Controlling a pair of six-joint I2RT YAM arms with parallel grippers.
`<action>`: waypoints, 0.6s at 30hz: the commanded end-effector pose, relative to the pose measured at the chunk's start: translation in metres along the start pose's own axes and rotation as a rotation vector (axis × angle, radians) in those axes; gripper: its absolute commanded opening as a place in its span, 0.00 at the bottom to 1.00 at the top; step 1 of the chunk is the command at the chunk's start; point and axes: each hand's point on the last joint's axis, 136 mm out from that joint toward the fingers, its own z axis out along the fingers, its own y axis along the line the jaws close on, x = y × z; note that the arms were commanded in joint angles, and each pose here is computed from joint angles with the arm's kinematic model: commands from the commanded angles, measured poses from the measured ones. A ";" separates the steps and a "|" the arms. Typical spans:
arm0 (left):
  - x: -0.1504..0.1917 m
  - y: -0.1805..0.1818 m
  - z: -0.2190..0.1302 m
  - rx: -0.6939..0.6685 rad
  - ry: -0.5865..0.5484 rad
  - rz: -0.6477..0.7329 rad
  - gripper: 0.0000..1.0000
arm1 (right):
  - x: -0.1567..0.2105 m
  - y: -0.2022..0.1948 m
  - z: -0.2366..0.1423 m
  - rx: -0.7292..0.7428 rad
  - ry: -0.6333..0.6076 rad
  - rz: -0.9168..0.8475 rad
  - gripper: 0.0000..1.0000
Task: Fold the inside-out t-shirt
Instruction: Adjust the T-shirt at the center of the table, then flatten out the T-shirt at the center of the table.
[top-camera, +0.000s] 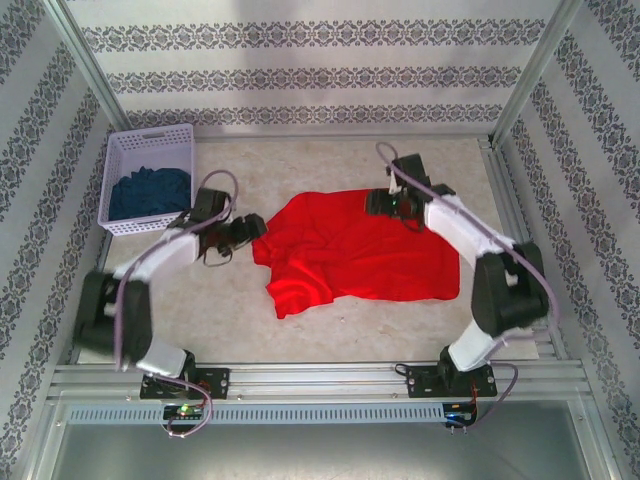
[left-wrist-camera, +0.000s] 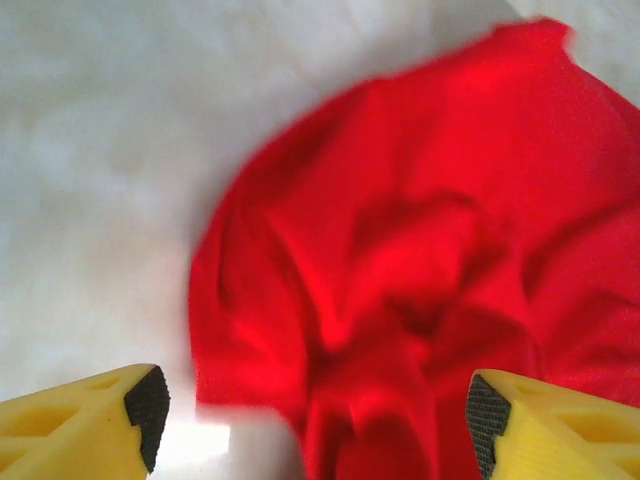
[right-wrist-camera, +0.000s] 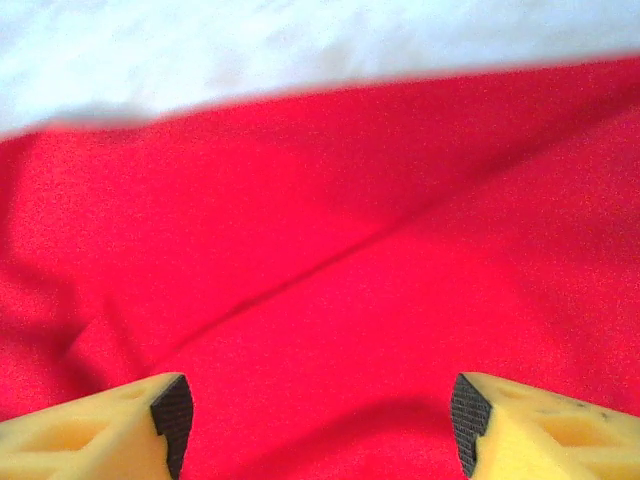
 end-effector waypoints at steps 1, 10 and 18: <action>-0.038 -0.009 0.037 0.003 -0.034 0.064 0.80 | -0.010 -0.035 0.034 0.129 0.066 -0.049 0.74; -0.030 -0.013 0.097 0.012 0.119 0.090 0.78 | -0.018 0.003 0.101 0.009 0.249 -0.239 0.85; -0.015 -0.007 0.105 0.031 0.148 0.066 0.58 | 0.011 0.036 0.113 -0.054 0.398 -0.475 0.87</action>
